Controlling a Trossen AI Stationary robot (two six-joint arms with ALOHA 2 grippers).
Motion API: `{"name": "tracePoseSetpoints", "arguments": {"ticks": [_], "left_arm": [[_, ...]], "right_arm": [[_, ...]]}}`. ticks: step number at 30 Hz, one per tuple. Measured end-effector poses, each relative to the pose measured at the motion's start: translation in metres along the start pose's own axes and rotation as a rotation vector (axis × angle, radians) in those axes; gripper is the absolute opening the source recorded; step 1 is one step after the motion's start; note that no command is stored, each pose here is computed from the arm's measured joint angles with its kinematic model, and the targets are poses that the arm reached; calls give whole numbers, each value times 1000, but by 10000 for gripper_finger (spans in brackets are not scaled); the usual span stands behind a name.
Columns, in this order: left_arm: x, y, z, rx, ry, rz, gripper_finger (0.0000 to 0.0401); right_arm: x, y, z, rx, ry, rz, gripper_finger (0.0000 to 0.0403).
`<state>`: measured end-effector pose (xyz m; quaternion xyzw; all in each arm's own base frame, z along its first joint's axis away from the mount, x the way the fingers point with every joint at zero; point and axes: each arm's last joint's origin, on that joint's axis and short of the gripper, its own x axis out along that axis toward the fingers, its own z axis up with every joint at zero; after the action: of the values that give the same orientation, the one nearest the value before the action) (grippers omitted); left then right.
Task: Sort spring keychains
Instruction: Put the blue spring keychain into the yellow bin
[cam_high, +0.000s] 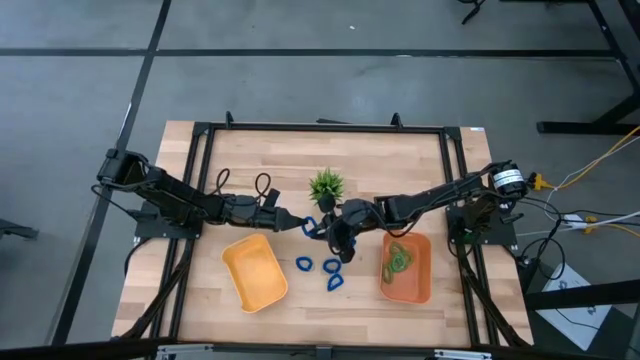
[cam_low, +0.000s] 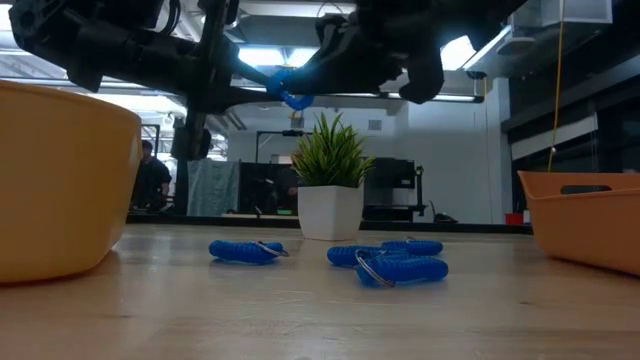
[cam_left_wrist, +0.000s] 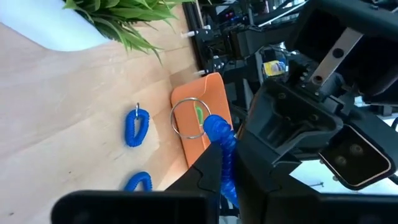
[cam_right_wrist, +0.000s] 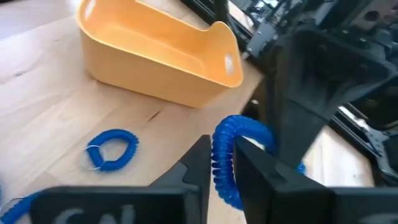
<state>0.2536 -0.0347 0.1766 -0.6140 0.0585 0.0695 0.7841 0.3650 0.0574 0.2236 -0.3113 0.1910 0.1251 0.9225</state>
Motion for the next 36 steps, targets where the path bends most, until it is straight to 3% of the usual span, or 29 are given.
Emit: {"name": "tracePoseSetpoints", "arguments": {"ticks": [17,36], "left_arm": [[0,0,-2,126,78,-22,18],[-8,-10,-1,240,140,-72,18]], "right_arm": [[0,3,-3,130,34,28,171],[-3,33,11,145,36,119,172]]}}
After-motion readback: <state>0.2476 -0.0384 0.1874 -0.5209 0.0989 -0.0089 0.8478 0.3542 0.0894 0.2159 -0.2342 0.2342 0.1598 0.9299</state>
